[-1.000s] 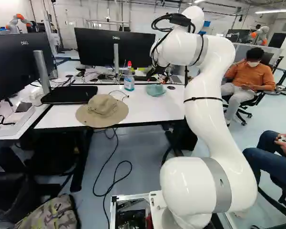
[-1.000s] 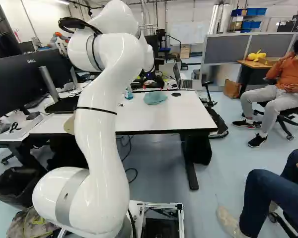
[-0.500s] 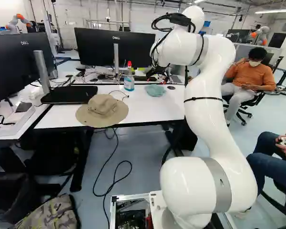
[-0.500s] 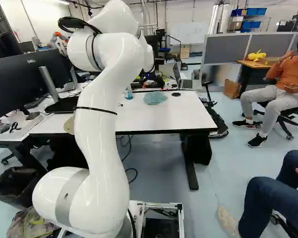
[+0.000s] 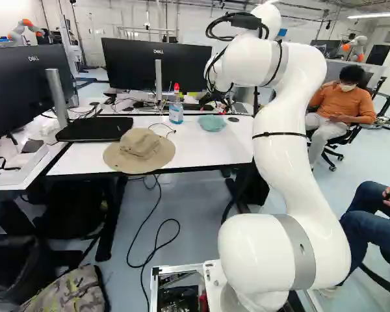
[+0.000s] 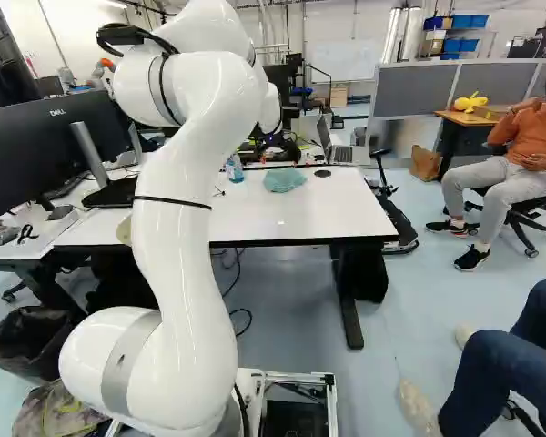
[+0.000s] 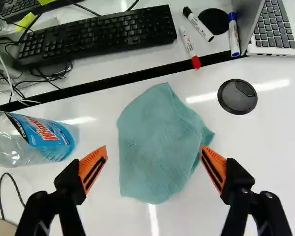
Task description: Clean the table with the green towel
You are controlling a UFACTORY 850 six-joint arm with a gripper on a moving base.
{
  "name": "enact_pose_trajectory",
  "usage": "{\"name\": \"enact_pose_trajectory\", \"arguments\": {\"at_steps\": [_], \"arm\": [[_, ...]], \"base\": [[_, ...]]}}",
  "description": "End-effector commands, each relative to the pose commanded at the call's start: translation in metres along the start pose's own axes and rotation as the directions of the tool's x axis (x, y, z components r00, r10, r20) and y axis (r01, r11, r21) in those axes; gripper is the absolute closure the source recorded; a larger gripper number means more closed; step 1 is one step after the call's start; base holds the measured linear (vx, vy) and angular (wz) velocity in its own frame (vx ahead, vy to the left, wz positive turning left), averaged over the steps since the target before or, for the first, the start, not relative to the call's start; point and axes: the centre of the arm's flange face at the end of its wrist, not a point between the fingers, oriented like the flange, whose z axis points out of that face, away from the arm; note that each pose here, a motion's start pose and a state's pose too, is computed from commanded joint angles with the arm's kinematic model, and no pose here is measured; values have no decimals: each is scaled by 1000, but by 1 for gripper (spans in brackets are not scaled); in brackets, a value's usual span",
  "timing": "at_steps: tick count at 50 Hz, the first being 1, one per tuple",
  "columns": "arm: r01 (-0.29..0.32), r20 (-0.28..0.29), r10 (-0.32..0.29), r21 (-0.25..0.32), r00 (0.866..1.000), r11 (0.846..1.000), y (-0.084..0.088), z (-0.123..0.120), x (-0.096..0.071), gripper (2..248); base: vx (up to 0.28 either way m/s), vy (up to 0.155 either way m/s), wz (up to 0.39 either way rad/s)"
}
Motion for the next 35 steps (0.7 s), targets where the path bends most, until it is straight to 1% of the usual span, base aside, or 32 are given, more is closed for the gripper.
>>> {"name": "enact_pose_trajectory", "arguments": {"at_steps": [18, 35], "arm": [[9, -42, -9, -2, 999, 1000, -3, -9, -18, 3], [20, -95, -21, -3, 995, 1000, -6, -21, -42, 3]], "base": [[0, 0, 0], [0, 0, 0]]}}
